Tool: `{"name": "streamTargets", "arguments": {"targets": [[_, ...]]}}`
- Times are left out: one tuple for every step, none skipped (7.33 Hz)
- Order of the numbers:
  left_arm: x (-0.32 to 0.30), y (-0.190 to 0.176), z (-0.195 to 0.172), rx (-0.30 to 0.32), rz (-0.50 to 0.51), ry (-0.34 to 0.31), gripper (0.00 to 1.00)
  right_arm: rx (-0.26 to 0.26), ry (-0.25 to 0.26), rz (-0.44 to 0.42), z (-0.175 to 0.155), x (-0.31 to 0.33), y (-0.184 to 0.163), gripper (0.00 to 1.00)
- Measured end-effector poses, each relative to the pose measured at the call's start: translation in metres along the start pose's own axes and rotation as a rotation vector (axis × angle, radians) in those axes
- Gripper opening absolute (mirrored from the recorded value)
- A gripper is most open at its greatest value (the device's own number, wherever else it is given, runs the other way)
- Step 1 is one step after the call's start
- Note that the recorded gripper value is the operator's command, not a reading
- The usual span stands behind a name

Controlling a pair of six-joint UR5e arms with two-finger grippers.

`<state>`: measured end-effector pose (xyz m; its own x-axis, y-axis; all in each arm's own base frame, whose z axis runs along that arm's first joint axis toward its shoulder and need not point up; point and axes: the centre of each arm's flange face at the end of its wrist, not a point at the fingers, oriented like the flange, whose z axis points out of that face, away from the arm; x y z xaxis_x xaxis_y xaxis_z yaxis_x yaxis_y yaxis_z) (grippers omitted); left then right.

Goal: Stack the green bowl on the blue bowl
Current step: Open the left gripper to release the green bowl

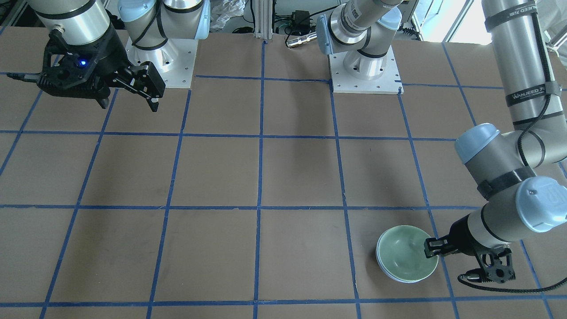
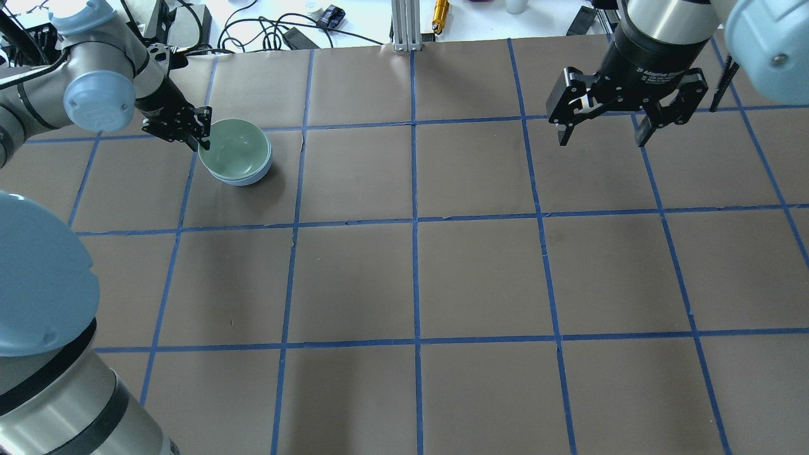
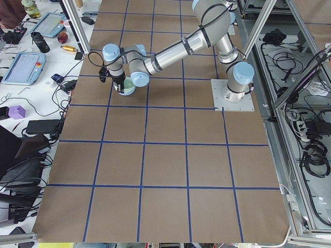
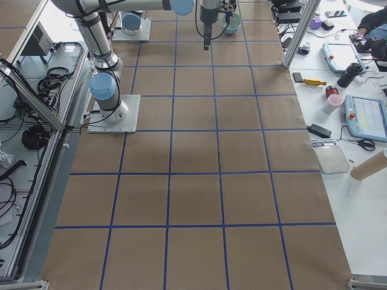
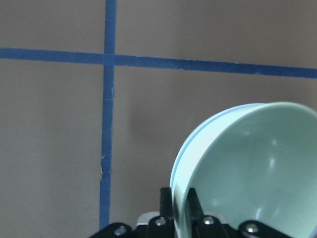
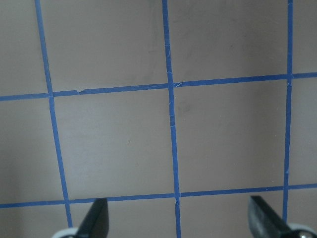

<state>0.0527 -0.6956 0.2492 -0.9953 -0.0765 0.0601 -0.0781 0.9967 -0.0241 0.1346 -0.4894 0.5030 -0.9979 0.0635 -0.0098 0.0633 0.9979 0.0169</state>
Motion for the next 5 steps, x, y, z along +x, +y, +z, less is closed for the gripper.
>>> {"name": "streamTargets", "arguments": {"targets": [[0.004,0.001,-0.006,0.017,0.006,-0.003,0.92,0.0,0.0,0.0,0.0,0.0,0.0,1.0],[0.016,0.004,-0.02,0.032,0.022,-0.011,0.94,0.001,0.0,0.0,0.0,0.0,0.0,1.0],[0.044,0.011,-0.044,0.038,0.05,-0.029,0.98,0.001,0.0,0.0,0.0,0.0,0.0,1.0],[0.076,0.023,-0.074,0.038,0.077,-0.058,1.0,0.0,0.0,0.0,0.0,0.0,0.0,1.0],[0.102,0.039,-0.108,0.05,0.073,-0.077,1.0,0.0,0.0,0.0,0.0,0.0,0.0,1.0]]}}
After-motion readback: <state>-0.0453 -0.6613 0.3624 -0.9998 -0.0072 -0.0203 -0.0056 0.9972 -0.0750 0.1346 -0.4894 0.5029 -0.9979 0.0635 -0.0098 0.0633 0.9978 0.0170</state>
